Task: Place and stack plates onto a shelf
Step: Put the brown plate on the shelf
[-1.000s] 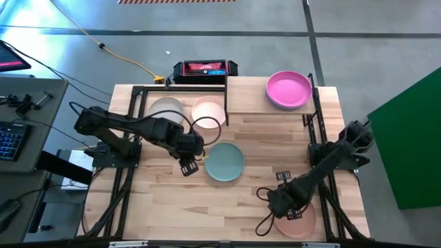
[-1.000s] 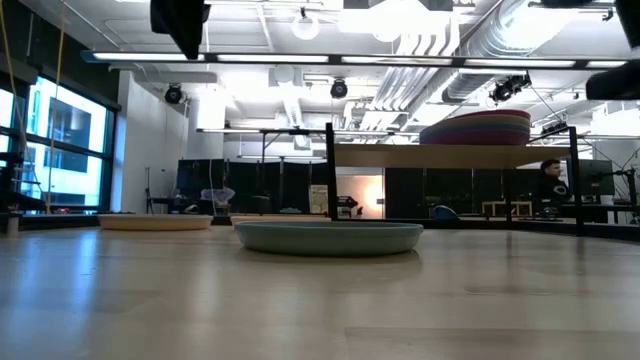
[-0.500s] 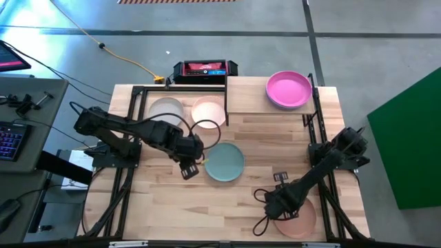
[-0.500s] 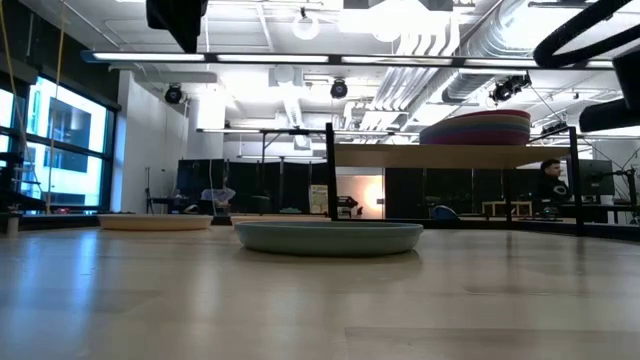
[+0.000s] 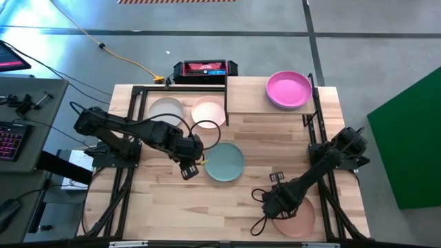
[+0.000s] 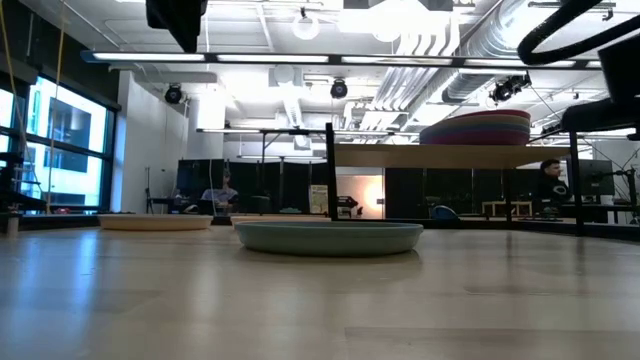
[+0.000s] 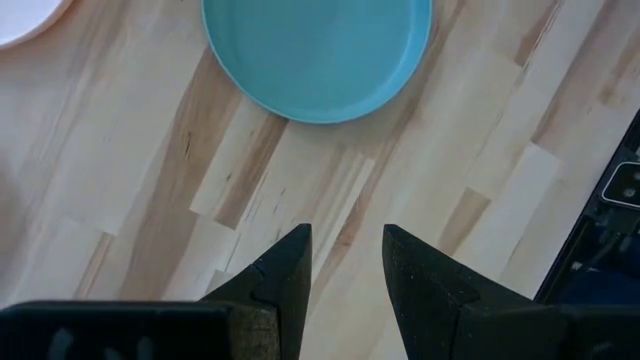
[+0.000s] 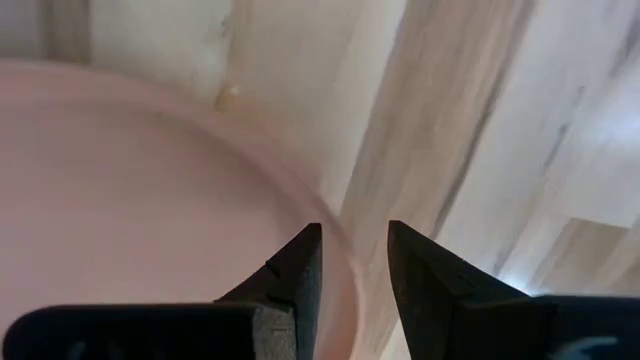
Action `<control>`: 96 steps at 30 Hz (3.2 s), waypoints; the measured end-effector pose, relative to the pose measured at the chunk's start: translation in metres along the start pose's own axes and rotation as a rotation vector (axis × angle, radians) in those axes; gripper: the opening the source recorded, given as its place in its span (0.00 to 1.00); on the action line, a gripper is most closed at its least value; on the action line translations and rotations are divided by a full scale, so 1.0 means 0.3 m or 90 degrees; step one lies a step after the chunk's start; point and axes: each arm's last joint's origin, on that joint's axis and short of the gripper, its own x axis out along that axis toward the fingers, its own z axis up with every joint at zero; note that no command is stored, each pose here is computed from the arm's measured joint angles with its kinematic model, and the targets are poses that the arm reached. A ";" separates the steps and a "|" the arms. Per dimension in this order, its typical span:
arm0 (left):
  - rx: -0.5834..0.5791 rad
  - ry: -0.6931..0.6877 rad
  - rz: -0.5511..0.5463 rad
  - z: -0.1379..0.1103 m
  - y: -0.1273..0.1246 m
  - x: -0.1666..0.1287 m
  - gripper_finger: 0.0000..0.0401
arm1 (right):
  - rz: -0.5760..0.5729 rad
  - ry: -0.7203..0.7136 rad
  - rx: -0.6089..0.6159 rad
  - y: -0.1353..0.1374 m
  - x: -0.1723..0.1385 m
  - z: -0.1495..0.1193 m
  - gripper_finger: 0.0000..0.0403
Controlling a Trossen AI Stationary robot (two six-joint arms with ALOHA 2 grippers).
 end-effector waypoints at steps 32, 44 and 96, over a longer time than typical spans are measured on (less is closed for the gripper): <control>0.055 -0.001 -0.016 -0.033 -0.044 -0.003 0.29 | 0.038 0.054 0.056 -0.036 0.012 0.006 0.23; -0.030 -0.045 -0.062 -0.016 -0.073 -0.006 0.29 | 0.024 0.051 0.055 -0.039 0.012 0.005 0.23; -0.047 -0.058 -0.073 -0.012 -0.081 -0.007 0.29 | 0.050 0.061 0.106 -0.078 -0.087 -0.048 0.00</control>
